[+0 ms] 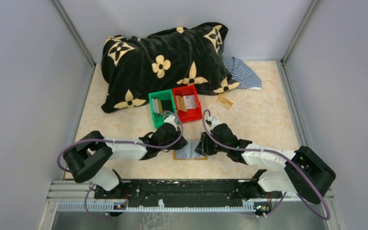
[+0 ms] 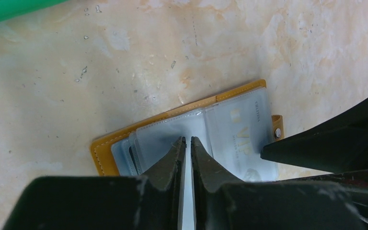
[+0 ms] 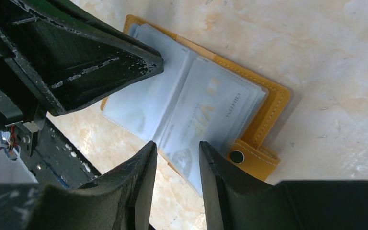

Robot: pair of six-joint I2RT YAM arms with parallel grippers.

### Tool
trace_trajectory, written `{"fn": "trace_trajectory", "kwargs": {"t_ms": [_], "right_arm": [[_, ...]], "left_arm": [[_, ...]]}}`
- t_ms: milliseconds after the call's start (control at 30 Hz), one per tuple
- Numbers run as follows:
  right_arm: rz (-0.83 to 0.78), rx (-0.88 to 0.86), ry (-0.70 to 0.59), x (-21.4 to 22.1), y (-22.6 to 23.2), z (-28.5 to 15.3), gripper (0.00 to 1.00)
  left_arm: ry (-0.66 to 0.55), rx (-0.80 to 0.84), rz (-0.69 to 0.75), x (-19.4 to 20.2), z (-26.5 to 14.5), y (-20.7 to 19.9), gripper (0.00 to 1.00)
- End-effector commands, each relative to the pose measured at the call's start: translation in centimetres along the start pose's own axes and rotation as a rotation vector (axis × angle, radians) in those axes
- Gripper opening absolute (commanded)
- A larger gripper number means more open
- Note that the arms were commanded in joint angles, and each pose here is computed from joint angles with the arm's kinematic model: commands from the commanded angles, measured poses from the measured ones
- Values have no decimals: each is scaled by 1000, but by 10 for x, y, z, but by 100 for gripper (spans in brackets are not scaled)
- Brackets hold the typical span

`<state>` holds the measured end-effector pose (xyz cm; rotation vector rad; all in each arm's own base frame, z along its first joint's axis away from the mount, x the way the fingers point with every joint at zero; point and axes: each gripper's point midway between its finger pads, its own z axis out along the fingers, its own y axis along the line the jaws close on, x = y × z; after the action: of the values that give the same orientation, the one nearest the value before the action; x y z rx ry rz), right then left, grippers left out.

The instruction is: Take the credit cards out of the card holder

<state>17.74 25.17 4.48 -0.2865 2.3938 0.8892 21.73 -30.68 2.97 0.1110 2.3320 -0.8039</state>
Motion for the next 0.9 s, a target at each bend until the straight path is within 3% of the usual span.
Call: {"fn": "trace_trajectory", "kwargs": {"t_ms": [0, 100, 267, 433, 700, 867], "right_arm": [[-13, -74, -43, -13, 20, 3, 39], [-13, -47, -34, -9, 13, 7, 39], [41, 21, -20, 5, -7, 16, 38], [74, 30, -10, 12, -13, 21, 29], [88, 49, -31, 12, -18, 16, 20], [104, 75, -54, 11, -27, 5, 20]], "left_arm": [[149, -119, 20, 45, -6, 41, 14], [137, -90, 23, 40, -8, 34, 13], [104, 11, 23, 17, -20, 0, 27], [72, 164, 42, -2, -33, -42, 31], [229, 249, -48, 38, -4, -54, 31], [273, 125, -95, 57, 15, -28, 30]]}}
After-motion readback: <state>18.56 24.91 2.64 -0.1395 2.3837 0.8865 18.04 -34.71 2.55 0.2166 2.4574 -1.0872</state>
